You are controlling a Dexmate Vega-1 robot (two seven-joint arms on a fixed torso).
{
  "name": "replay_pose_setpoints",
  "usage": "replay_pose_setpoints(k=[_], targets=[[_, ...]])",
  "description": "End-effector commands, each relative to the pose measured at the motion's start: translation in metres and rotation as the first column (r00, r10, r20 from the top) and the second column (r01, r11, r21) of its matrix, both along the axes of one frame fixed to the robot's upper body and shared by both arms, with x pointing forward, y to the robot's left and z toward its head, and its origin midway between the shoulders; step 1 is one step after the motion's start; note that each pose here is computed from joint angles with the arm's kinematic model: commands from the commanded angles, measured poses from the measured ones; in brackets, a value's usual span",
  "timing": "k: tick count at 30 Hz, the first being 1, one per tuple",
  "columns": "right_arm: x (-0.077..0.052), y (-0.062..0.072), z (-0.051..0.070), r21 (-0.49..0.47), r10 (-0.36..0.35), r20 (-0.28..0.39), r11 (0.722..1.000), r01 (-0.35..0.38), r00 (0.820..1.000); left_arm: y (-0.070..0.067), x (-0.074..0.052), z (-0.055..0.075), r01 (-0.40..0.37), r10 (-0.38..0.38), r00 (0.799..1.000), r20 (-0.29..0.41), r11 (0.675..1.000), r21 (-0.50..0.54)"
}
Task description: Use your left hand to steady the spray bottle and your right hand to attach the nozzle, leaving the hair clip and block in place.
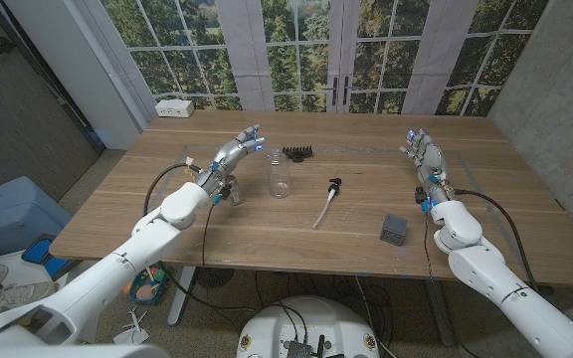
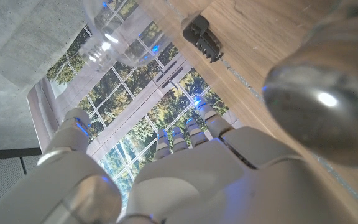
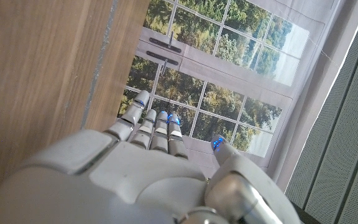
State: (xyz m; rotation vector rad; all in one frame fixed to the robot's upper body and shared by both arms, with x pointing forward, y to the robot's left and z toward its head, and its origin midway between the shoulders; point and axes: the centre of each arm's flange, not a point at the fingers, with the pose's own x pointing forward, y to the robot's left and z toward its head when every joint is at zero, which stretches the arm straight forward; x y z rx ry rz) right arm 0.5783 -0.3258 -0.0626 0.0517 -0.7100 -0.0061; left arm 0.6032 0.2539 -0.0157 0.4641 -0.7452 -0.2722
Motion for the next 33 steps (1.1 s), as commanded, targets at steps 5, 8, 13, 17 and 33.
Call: replay_pose_setpoints(k=[5, 8, 13, 17, 33], targets=[[-0.017, -0.006, -0.013, 0.029, -0.017, 0.012, 0.999, 0.016, 1.0, -0.014, -0.014, 0.022, 0.006, -0.009, 0.996, 0.092, 0.999, 0.037], [-0.018, -0.007, -0.014, 0.032, -0.014, 0.009, 0.999, 0.014, 1.0, -0.018, -0.011, 0.019, 0.036, -0.037, 0.995, 0.091, 0.999, 0.016], [-0.019, -0.009, -0.013, 0.027, -0.016, 0.008, 1.0, 0.016, 1.0, -0.029, -0.004, 0.012, 0.1, -0.098, 0.992, 0.084, 0.995, -0.022], [-0.02, -0.011, -0.01, 0.021, -0.016, 0.011, 1.0, 0.016, 1.0, -0.04, 0.0, 0.006, 0.148, -0.144, 0.986, 0.08, 0.988, -0.053], [-0.025, -0.019, -0.003, 0.023, -0.013, 0.018, 1.0, 0.013, 1.0, -0.068, 0.005, -0.023, 0.159, -0.158, 0.987, 0.023, 0.98, -0.12]])
